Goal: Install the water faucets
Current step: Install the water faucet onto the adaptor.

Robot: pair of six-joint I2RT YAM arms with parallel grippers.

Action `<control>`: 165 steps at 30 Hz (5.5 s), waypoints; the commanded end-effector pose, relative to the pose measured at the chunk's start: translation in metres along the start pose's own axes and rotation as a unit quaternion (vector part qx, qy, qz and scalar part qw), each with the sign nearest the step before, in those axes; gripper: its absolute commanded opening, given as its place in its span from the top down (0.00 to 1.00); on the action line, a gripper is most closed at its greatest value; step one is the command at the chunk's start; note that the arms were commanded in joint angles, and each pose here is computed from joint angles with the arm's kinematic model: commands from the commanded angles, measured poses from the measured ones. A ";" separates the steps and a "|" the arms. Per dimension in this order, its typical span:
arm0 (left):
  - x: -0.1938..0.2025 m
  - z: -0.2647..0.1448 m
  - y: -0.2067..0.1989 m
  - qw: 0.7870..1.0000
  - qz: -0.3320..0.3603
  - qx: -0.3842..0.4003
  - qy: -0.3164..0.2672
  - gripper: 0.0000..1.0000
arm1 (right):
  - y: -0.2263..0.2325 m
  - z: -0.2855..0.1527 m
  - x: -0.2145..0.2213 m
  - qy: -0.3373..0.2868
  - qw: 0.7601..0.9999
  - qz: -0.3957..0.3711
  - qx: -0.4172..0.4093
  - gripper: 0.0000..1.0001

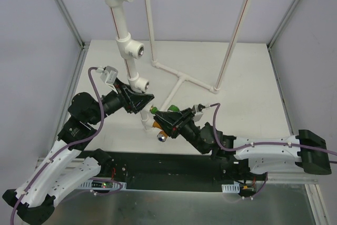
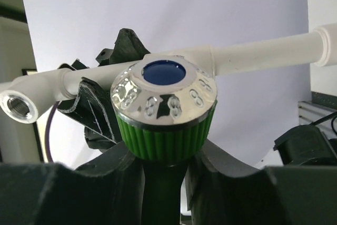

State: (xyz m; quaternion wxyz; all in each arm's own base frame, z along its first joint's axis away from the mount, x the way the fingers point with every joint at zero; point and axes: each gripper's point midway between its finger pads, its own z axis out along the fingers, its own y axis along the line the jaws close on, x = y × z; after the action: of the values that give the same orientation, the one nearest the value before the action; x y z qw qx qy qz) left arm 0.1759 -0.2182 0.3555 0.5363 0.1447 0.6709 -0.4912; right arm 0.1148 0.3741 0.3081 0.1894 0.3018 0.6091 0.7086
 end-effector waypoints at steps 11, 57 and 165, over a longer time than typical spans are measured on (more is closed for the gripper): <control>0.002 0.004 -0.019 0.997 -0.061 0.041 0.003 0.54 | 0.068 -0.021 0.008 0.047 0.980 0.179 -0.065 1.00; -0.005 -0.050 0.043 0.978 0.060 -0.192 0.060 1.00 | 0.014 -0.020 -0.063 -0.046 0.530 -0.844 -0.069 1.00; 0.008 -0.061 0.035 0.973 0.058 -0.187 0.123 1.00 | -0.031 0.059 0.011 0.035 0.482 -0.866 -0.129 1.00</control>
State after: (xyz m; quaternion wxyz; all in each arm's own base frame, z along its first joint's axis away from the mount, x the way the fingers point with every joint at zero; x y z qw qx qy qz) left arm 0.1733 -0.1381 0.3468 0.5482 0.1190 0.7810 -0.2747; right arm 0.1347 0.4295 0.2889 0.7327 -0.4999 0.4129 0.2067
